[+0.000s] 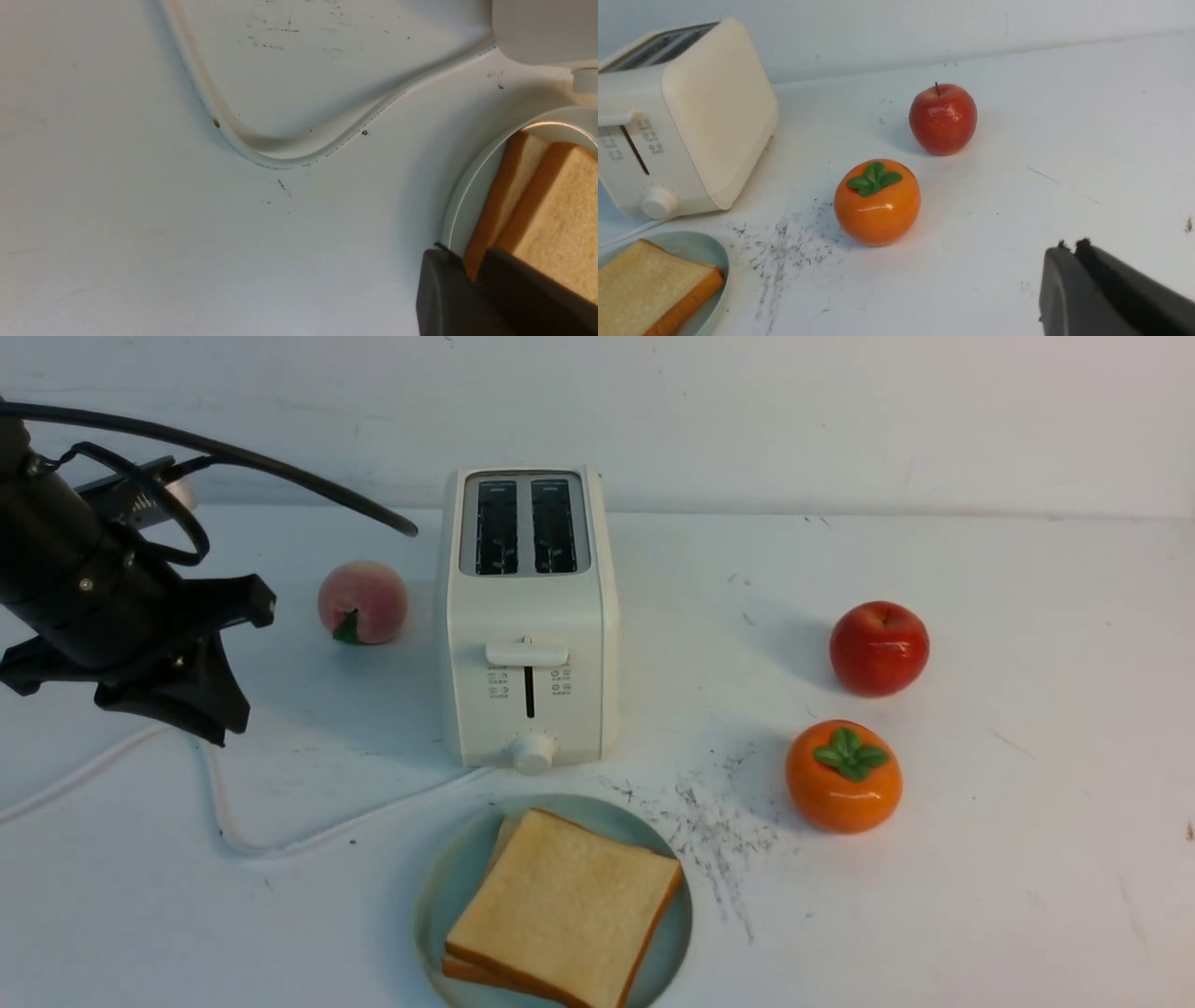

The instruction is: Take toasted bread from bread machine on white table place on plate.

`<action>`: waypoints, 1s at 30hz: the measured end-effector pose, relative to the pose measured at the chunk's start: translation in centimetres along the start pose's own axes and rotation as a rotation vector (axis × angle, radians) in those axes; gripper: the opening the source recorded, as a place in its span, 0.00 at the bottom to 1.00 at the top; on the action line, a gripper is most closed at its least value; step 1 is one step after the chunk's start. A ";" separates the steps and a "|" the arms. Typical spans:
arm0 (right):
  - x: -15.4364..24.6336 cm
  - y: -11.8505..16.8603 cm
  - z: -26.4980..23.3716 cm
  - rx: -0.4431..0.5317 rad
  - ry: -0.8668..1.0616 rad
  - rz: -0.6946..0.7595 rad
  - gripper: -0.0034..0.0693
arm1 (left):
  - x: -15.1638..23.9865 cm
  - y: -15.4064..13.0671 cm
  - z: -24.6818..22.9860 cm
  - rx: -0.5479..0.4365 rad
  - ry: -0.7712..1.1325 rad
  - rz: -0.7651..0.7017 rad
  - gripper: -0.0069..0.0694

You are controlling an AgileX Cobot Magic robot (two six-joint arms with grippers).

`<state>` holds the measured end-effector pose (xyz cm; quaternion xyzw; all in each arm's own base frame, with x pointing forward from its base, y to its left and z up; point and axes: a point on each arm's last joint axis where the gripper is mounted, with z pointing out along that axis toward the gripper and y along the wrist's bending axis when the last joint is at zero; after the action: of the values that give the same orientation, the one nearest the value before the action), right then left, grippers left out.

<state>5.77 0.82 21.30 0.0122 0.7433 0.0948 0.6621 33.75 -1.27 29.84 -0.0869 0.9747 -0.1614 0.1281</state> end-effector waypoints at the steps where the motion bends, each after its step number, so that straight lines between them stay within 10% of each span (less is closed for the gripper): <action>1: 0.4 -0.1 -0.1 -0.001 -0.009 0.000 0.09 | 0.0 0.0 0.0 0.000 0.001 0.000 0.22; 30: 3.5 -1.1 -0.1 0.096 0.133 -0.115 0.15 | 2.3 -1.3 -4.8 0.026 -0.059 0.085 0.07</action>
<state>5.39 0.24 17.67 -0.0051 0.7886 0.0216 0.6145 30.36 -1.57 34.17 -0.0483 0.9711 -0.1660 0.1648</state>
